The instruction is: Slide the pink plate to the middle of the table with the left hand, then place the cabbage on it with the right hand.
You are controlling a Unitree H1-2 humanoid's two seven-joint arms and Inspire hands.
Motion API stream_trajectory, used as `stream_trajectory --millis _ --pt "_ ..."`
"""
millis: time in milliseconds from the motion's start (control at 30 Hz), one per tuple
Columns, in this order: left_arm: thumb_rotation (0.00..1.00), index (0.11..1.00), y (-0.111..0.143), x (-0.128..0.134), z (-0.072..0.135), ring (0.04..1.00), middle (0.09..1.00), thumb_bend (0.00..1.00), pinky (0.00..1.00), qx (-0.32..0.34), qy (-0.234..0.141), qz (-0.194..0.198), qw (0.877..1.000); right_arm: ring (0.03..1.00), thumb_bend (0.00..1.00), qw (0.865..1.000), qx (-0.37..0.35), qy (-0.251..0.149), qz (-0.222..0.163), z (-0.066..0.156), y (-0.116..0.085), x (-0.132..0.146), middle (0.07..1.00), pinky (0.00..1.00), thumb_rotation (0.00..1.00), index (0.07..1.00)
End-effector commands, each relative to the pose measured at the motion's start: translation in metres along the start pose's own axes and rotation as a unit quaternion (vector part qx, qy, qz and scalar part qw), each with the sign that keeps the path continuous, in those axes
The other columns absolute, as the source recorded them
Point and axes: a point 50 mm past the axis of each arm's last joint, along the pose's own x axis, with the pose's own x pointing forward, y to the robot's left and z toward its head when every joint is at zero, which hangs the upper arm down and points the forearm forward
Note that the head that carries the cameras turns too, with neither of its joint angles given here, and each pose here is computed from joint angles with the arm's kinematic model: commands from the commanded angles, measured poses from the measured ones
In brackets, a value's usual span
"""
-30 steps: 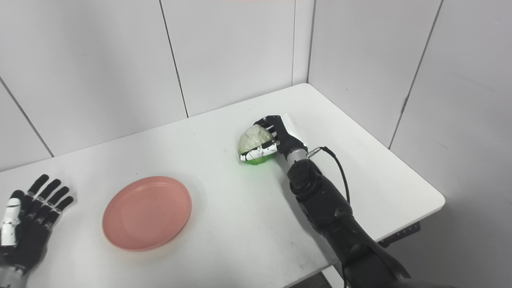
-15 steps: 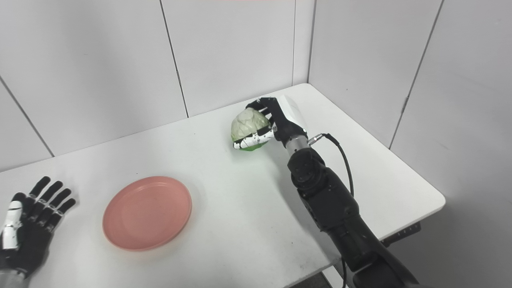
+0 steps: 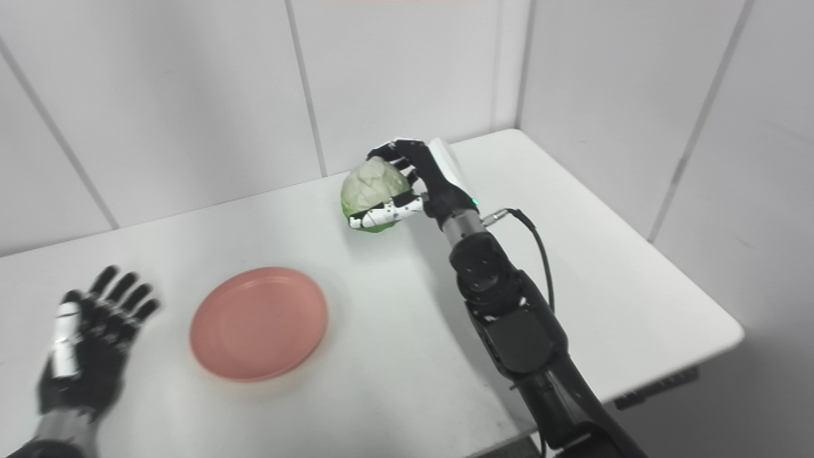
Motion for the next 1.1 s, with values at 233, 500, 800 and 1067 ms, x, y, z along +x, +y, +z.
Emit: stream_trajectory --millis 233,500,800,1067 --pt "1.0 0.921 -0.041 -0.006 -0.024 0.915 0.929 0.38 0.92 -0.016 0.067 0.046 0.997 0.411 0.53 0.995 0.03 -0.082 0.054 0.045 0.044 0.014 0.449 0.35 0.0 0.521" --pt "1.0 0.941 -0.058 0.0 -0.026 0.939 0.948 0.36 0.96 -0.014 0.069 0.041 0.997 0.406 0.53 0.988 0.053 -0.085 0.117 0.046 0.09 0.01 0.448 0.34 0.0 0.521" --pt "1.0 0.934 -0.064 0.005 -0.028 0.926 0.939 0.38 0.95 -0.009 0.069 0.042 0.997 0.407 0.53 0.983 0.031 -0.09 0.158 0.041 0.125 0.005 0.452 0.34 0.0 0.514" --pt "1.0 0.916 -0.068 0.005 -0.029 0.919 0.927 0.39 0.94 -0.016 0.064 0.04 0.997 0.4 0.53 0.98 0.036 -0.079 0.179 0.029 0.141 0.0 0.446 0.35 0.0 0.522"
